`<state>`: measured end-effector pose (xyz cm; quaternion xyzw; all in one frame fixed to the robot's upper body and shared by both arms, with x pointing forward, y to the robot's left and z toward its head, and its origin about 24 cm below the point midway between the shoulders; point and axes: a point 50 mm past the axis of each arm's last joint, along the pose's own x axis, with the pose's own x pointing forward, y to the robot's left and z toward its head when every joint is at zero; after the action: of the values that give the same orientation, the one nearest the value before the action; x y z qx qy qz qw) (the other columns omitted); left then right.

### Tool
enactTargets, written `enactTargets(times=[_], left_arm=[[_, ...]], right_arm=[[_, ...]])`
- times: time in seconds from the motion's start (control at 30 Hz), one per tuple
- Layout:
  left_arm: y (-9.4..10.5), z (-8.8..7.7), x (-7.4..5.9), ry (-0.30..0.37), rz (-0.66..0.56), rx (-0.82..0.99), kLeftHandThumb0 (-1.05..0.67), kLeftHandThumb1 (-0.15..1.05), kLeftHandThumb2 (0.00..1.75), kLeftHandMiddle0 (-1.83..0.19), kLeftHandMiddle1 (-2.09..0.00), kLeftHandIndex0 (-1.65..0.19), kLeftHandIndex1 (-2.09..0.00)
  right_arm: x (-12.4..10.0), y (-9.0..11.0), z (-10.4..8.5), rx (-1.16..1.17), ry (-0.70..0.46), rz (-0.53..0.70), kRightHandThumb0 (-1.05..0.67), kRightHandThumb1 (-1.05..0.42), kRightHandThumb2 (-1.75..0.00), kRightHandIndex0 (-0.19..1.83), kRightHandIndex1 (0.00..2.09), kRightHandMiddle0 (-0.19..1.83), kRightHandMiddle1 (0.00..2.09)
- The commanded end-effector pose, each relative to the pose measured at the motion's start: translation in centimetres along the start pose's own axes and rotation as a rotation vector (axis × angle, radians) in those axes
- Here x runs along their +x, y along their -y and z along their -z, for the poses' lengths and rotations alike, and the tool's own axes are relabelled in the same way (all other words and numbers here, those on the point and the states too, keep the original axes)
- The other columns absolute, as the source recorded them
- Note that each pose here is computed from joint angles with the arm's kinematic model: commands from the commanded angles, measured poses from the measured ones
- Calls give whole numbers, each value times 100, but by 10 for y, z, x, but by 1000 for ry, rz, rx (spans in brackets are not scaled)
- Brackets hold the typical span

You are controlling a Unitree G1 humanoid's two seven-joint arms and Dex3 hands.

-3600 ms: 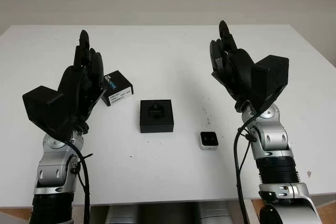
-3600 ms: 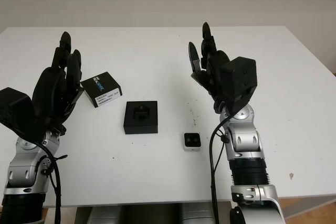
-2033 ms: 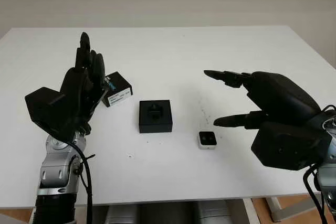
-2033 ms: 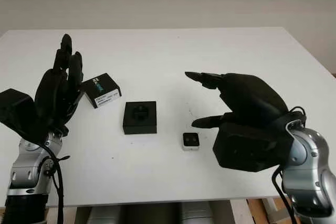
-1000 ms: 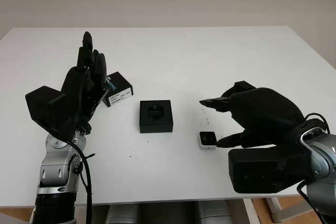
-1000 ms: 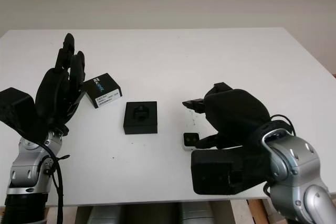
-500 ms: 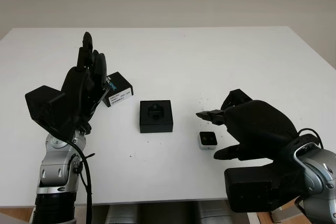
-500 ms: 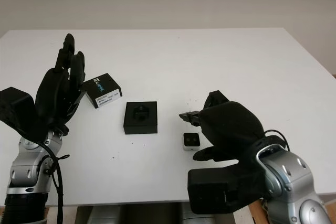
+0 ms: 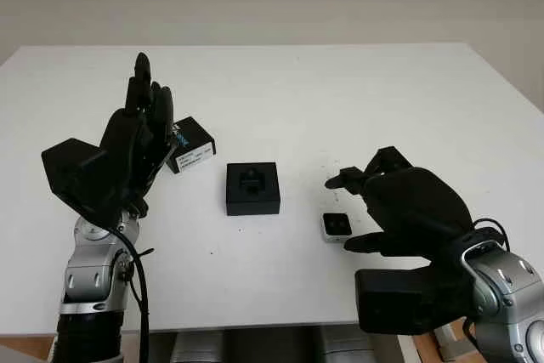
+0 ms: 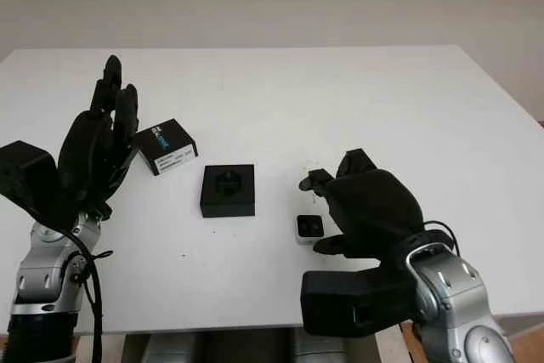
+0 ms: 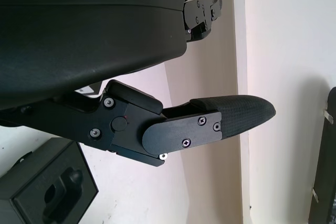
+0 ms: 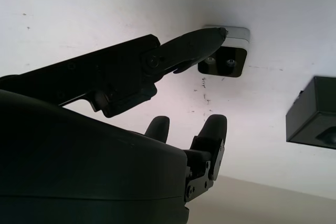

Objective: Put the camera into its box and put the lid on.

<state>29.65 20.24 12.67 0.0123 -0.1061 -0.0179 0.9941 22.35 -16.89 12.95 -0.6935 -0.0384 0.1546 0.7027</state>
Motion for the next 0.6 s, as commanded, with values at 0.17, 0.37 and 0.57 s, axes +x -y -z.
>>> enactTargets(times=[0.17,0.37,0.57], left_arm=[[-1,-8,4,32,11,20,-79,105,63,19,0,19,0],[-1,-9,4,35,10,25,-78,105,62,19,0,19,0],[0,-10,4,36,4,21,-79,105,61,19,0,19,0]], right_arm=[[3,-6,1,-27,-11,8,-57,-100,-6,-19,148,-6,114],[5,-11,1,-58,-20,-15,-60,-101,-6,-19,150,-9,123],[4,-14,1,-30,-13,-40,-58,-101,-5,-19,149,-19,138]])
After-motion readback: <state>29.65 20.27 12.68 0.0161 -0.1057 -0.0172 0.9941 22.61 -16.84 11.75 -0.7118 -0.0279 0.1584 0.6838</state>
